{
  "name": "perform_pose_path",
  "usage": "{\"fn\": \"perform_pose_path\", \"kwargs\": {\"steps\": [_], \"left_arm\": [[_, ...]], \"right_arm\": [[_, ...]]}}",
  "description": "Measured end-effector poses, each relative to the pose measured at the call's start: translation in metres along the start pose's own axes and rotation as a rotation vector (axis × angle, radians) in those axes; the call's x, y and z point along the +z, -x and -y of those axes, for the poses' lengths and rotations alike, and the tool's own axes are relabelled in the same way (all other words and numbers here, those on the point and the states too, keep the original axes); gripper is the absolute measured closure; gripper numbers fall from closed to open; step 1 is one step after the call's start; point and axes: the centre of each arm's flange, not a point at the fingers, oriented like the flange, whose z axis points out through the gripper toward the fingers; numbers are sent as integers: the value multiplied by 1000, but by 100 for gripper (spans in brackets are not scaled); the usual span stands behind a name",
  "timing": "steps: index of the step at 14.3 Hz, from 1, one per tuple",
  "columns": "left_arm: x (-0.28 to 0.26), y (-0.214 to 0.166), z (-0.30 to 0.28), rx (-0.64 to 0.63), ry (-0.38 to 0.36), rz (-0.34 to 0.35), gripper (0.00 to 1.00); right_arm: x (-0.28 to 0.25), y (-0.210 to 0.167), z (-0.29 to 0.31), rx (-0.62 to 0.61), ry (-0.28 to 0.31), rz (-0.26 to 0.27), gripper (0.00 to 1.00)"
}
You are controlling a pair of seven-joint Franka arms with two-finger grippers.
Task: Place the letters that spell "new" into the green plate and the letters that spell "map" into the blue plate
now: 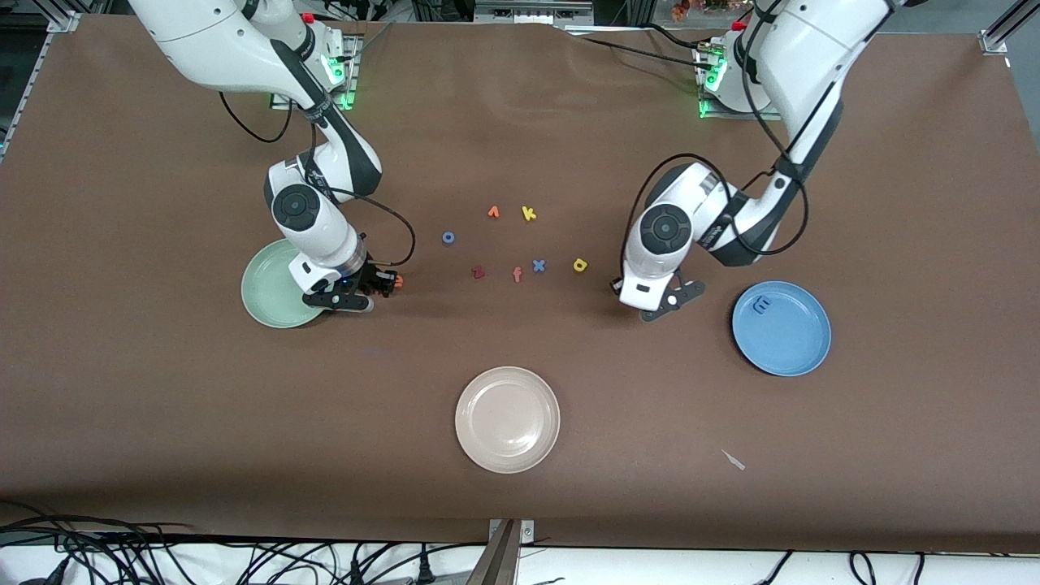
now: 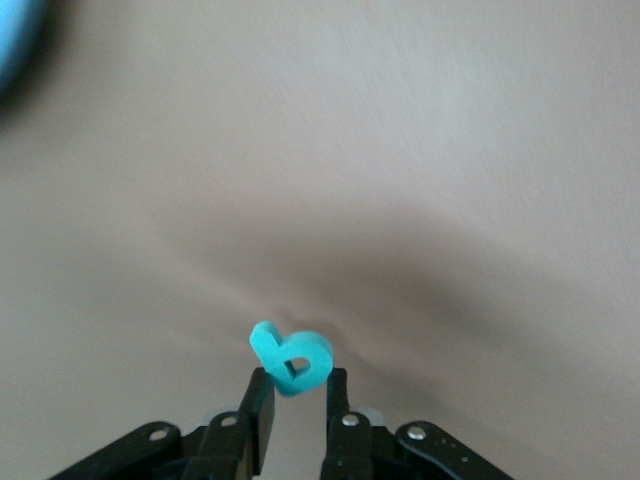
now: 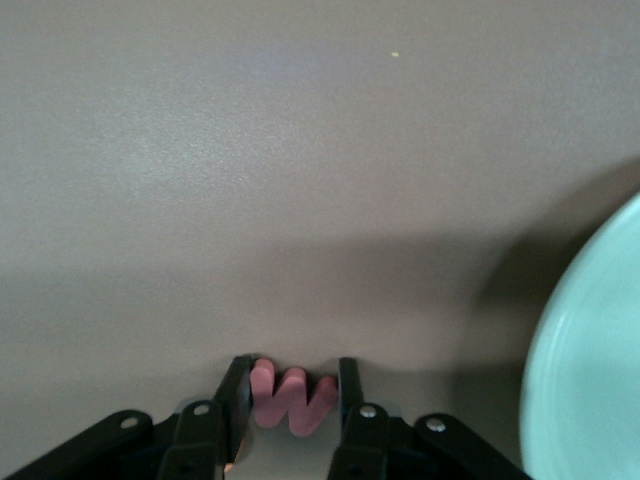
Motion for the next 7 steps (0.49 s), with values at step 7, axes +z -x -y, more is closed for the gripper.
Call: {"fn": "perform_pose_path", "kwargs": {"steps": [7], "left_arm": [[-21,-72,75,286,-46,29,80]], "right_arm": [[-80,-33,-99,-145,90,67,56]]}}
